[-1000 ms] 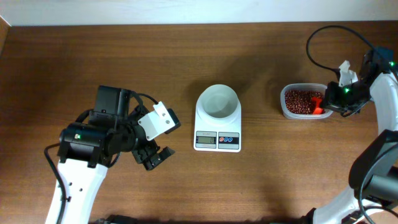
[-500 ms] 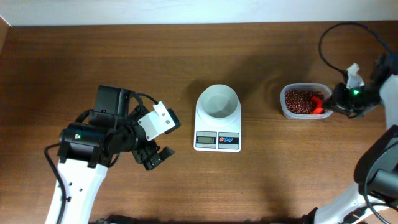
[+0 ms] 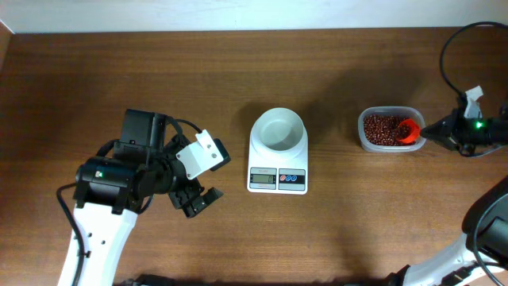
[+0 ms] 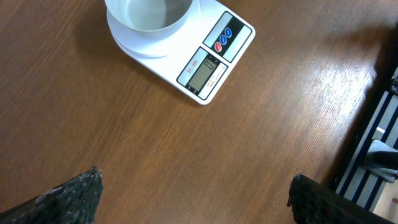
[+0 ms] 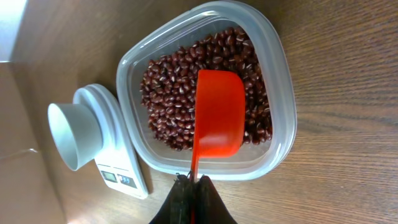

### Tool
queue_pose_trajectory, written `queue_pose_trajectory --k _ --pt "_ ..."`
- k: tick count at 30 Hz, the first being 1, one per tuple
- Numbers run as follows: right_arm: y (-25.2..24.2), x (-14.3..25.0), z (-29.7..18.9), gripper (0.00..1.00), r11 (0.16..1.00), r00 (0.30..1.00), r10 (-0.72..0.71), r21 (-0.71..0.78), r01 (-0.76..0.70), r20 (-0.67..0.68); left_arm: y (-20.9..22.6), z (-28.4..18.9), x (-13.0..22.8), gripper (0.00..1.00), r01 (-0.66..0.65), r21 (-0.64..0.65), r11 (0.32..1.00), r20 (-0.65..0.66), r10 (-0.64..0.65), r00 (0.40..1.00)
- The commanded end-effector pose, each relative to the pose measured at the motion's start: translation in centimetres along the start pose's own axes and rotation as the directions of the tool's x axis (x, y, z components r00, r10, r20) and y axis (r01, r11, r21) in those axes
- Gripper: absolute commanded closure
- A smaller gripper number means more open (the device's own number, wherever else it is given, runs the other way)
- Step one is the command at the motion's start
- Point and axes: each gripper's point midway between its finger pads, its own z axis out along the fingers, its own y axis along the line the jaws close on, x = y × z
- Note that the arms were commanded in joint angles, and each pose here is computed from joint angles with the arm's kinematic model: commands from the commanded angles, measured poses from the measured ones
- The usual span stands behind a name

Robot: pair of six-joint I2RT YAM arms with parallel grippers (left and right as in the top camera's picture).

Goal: Scoop and weigh 50g on scale
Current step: 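Drag the scoop through the beans to fill it with right gripper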

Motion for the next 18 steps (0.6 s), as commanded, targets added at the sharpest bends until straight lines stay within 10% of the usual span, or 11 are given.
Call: queue_pose_trajectory --k 1,18 --pt "0.7 -0.3 -0.6 0.96 0.997 1.0 -0.01 -0.082 0.012 0.024 -0.2 0.1 0.1 0.01 0.011 0.007 1.0 0.0 -0.011 1.0" --pt "1.3 0.1 -2.1 0.96 0.98 0.998 0.05 -0.195 -0.042 0.039 -0.2 0.1 0.1 0.01 0.011 0.007 1.0 0.0 -0.011 1.0"
